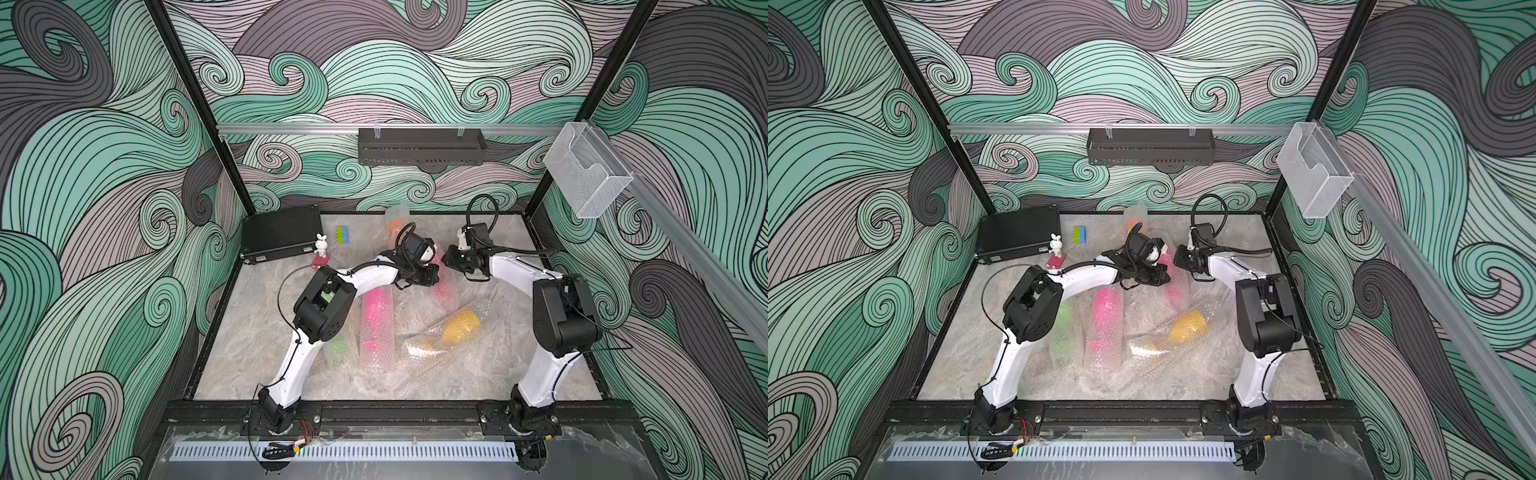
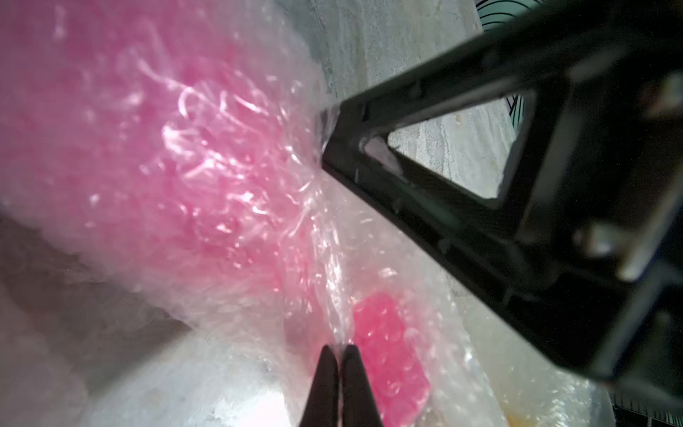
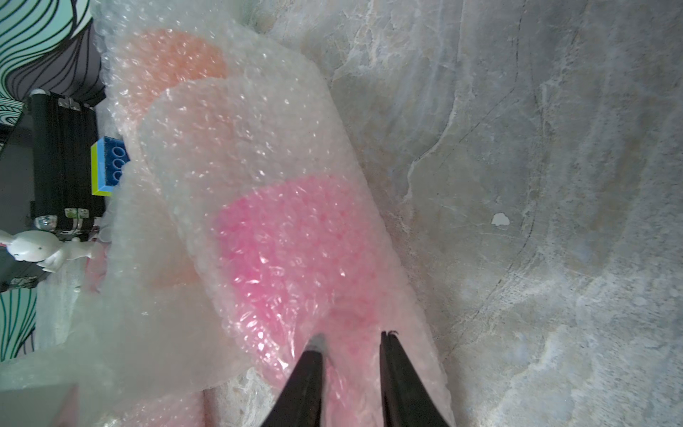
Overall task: Unpack wine glasses from bubble wrap
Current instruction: Unwrap the bubble wrap at the center of the board.
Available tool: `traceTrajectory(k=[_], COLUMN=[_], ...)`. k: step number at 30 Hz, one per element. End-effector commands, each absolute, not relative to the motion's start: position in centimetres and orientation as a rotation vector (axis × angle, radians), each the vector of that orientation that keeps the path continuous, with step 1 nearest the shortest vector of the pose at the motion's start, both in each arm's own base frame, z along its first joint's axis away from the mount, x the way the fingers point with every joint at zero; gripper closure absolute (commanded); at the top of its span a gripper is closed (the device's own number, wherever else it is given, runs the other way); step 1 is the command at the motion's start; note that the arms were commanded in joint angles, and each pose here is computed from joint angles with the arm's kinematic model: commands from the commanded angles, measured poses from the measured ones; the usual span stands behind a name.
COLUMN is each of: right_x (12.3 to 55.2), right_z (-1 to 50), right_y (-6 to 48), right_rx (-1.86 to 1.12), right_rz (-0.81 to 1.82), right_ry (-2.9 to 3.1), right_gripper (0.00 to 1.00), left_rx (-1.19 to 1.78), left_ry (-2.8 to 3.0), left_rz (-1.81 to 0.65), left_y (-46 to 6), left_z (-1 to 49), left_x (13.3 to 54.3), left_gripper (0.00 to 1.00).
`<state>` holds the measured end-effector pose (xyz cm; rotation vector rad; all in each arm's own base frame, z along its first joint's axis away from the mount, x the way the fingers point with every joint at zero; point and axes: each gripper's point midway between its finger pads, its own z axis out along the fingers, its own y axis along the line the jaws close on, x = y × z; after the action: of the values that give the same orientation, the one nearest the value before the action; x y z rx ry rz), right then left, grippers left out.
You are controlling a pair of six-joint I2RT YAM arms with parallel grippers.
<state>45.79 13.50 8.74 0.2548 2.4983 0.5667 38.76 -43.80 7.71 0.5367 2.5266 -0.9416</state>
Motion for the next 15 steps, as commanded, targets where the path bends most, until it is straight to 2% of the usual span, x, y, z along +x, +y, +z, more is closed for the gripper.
traceTrajectory(k=[1,15], right_x=[47.88,48.08], right_z=[10.81,11.69], right_y=[12.79,12.06], right_rx=[0.296,0.393], right_rz=[0.610,0.758], right_ry=[2.380,2.325], right_gripper=[0.70,0.70], left_rx=[0.595,0.607], left_ry=[2.573,2.579], left_rz=[-0.932,-0.913], left_y=[-43.55,-43.41], left_z=[7.99,7.69], left_x=[36.50,36.57], left_gripper=[1.00,1.00])
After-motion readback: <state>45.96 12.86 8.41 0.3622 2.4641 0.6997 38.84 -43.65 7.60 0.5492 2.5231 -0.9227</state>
